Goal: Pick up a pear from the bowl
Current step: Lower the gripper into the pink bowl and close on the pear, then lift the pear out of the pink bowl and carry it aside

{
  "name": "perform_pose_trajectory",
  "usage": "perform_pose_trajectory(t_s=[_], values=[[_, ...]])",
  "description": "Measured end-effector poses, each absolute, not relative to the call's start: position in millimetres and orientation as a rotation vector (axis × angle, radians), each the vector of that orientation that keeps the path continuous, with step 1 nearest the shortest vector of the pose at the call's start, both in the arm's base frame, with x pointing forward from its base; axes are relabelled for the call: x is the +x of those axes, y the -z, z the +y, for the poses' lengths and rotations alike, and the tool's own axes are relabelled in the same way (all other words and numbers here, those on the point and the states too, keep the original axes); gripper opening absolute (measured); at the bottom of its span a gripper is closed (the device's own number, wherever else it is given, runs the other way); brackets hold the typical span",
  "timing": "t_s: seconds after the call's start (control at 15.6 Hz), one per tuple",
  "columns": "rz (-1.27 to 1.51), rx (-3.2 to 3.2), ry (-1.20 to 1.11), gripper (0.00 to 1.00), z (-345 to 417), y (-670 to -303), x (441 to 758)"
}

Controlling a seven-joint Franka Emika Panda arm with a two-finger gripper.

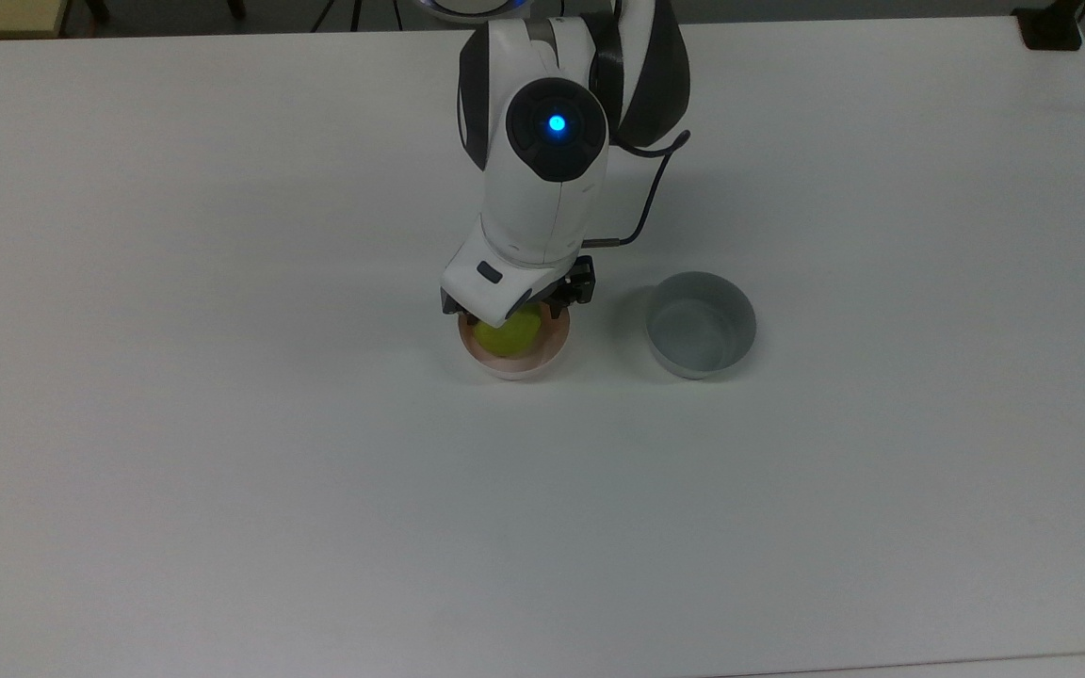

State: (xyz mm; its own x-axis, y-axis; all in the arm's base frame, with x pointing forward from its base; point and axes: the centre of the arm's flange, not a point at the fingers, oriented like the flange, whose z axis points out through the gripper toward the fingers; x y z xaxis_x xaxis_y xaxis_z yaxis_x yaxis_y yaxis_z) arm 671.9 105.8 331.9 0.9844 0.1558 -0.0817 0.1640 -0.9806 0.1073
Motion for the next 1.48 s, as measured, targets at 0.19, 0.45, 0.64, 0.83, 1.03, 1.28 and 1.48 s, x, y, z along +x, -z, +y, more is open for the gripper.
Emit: perform_pose_trajectory(t_s=[0.19, 0.45, 0.64, 0.83, 1.03, 1.28, 1.48], values=[[0.245, 3.012, 0.104, 0.75, 105.7, -333.0, 672.8], [0.242, 3.013, 0.09, 0.75, 105.8, -337.9, 674.4], [0.226, 3.024, -0.005, 0.75, 102.9, -376.6, 678.2], [0.198, 3.04, -0.117, 0.75, 92.5, -435.6, 672.5], [0.144, 3.052, -0.128, 0.75, 68.8, -472.6, 661.1], [0.123, 3.061, -0.012, 0.75, 18.3, -486.0, 642.6], [0.1, 3.076, 0.054, 0.75, -31.9, -498.8, 627.4]])
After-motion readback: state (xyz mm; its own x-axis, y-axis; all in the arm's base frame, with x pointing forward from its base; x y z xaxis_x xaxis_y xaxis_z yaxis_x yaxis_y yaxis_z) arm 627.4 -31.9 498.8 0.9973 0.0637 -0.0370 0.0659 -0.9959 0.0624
